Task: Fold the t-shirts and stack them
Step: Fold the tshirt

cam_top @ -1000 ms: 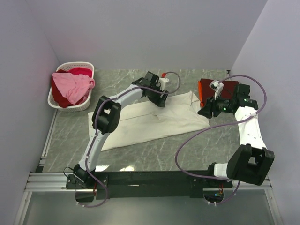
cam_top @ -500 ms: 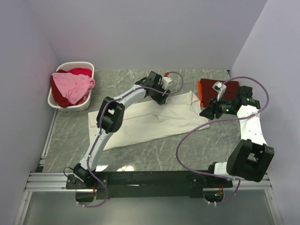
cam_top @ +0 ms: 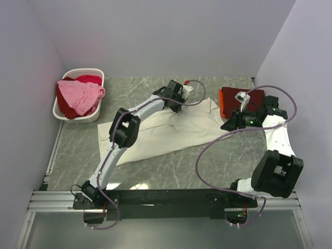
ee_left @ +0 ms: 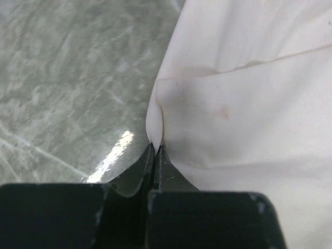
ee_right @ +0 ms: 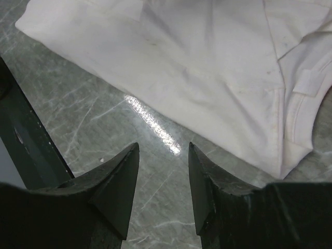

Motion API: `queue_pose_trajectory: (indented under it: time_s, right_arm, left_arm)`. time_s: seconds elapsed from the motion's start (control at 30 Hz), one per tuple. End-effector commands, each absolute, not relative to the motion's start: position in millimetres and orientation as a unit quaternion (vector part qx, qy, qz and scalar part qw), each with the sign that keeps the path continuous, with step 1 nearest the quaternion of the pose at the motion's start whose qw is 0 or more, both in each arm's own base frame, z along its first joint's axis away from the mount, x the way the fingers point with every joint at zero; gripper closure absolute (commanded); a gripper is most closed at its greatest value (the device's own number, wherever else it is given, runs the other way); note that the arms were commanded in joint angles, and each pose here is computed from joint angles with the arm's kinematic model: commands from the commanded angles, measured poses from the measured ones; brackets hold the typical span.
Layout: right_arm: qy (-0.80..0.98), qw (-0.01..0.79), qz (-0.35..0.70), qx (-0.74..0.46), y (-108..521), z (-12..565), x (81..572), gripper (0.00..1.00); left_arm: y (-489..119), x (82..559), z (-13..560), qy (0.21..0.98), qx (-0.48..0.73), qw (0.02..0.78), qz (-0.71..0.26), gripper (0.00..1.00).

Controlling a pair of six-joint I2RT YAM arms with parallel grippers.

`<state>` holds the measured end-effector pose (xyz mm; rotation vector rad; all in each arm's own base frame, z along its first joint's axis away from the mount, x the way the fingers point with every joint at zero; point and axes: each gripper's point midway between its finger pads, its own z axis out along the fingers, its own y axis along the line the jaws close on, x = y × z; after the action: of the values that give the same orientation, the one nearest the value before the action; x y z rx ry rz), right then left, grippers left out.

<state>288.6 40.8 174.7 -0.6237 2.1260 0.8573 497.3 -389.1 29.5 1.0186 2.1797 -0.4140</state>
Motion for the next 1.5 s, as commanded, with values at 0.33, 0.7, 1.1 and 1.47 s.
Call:
queue_pose_trajectory:
  time_s: [0.33, 0.7, 1.1, 1.47]
  right_arm:
    - [0.842, 0.352, 0.308, -0.267, 49, 158, 295, 0.50]
    - [0.603, 0.382, 0.187, -0.675, 195, 140, 254, 0.14]
    - [0.376, 0.407, 0.101, -0.826, 409, 113, 197, 0.29]
    - [0.383, 0.379, 0.046, -0.841, 472, 45, 209, 0.40]
  left_arm:
    - [-198, 591, 24, 0.934, -0.023, 0.324, -0.149, 0.98]
    - [-170, 563, 242, 0.841, -0.001, 0.514, -0.172, 0.31]
    - [-39, 359, 307, 0.764, -0.107, 0.634, -0.054, 0.08]
    - [18, 270, 298, 0.698, -0.169, 0.696, 0.022, 0.04]
